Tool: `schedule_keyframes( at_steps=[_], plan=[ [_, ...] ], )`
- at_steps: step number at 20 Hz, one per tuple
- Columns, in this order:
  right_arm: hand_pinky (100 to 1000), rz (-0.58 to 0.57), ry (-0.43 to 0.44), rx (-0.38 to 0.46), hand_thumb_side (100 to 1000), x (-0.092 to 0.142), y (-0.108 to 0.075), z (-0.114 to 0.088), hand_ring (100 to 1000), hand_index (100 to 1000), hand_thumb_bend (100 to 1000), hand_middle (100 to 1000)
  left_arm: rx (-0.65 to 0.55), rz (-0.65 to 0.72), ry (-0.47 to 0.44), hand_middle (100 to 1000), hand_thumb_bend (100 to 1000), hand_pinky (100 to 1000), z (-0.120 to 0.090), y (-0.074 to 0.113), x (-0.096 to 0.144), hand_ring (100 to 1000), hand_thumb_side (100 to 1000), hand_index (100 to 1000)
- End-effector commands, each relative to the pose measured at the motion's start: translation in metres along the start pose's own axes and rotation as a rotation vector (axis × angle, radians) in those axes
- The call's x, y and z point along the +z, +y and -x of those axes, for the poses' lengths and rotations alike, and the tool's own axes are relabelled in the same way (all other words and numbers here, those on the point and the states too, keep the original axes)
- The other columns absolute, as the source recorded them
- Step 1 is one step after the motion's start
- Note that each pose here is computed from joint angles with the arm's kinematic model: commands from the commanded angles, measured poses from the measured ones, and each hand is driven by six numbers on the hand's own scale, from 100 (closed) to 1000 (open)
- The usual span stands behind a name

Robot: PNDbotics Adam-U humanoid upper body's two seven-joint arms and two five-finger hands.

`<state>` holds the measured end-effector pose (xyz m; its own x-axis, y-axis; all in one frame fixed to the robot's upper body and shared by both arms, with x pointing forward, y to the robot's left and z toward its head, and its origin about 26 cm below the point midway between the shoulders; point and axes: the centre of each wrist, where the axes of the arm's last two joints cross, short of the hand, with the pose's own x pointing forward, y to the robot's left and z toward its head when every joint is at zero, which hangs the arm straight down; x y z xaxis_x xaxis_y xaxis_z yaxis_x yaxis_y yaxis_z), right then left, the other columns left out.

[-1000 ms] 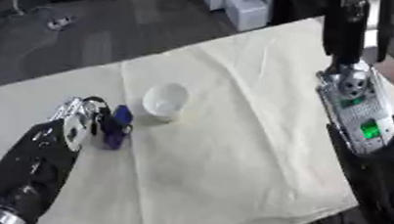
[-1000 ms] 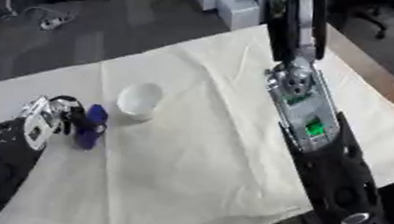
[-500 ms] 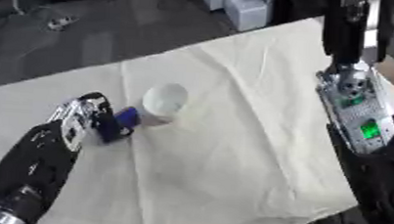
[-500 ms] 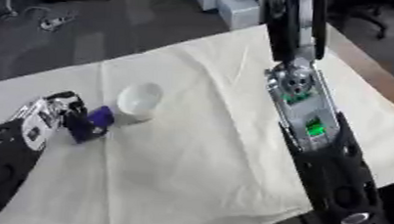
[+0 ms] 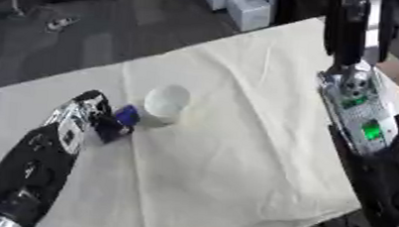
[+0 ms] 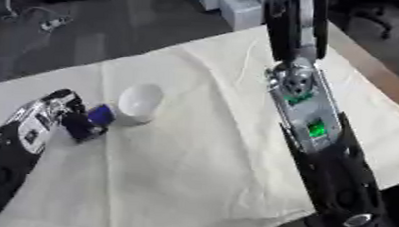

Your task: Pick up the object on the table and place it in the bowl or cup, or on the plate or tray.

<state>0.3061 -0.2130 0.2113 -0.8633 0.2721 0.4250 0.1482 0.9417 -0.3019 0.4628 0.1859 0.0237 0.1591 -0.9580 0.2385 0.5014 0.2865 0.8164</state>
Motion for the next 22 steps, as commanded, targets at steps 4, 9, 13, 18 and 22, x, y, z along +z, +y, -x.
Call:
schedule_keyframes(
  at_steps=[4, 9, 13, 18, 22],
  plan=[
    [517, -0.006, -0.022, 0.018, 905, -0.004, -0.004, -0.003, 543, 670, 100, 554, -0.026, -0.060, 0.018, 285, 506, 100, 0.005, 0.044, 0.005, 231, 267, 310],
    [516, -0.011, -0.013, 0.023, 907, -0.002, -0.005, -0.003, 543, 670, 100, 554, -0.034, -0.089, 0.008, 285, 506, 100, -0.001, 0.063, 0.010, 230, 268, 311],
    [516, -0.012, -0.011, 0.024, 906, -0.001, -0.005, -0.002, 543, 670, 100, 554, -0.035, -0.104, -0.001, 285, 494, 100, -0.005, 0.075, 0.014, 229, 271, 312],
    [517, -0.015, -0.010, 0.025, 915, -0.001, -0.005, -0.002, 543, 670, 100, 554, -0.038, -0.134, -0.025, 284, 493, 100, -0.013, 0.093, 0.020, 229, 270, 313],
    [517, -0.015, -0.009, 0.025, 906, 0.000, -0.005, -0.002, 543, 670, 100, 554, -0.051, -0.149, -0.056, 287, 491, 100, -0.023, 0.106, 0.027, 230, 271, 312]
  ],
)
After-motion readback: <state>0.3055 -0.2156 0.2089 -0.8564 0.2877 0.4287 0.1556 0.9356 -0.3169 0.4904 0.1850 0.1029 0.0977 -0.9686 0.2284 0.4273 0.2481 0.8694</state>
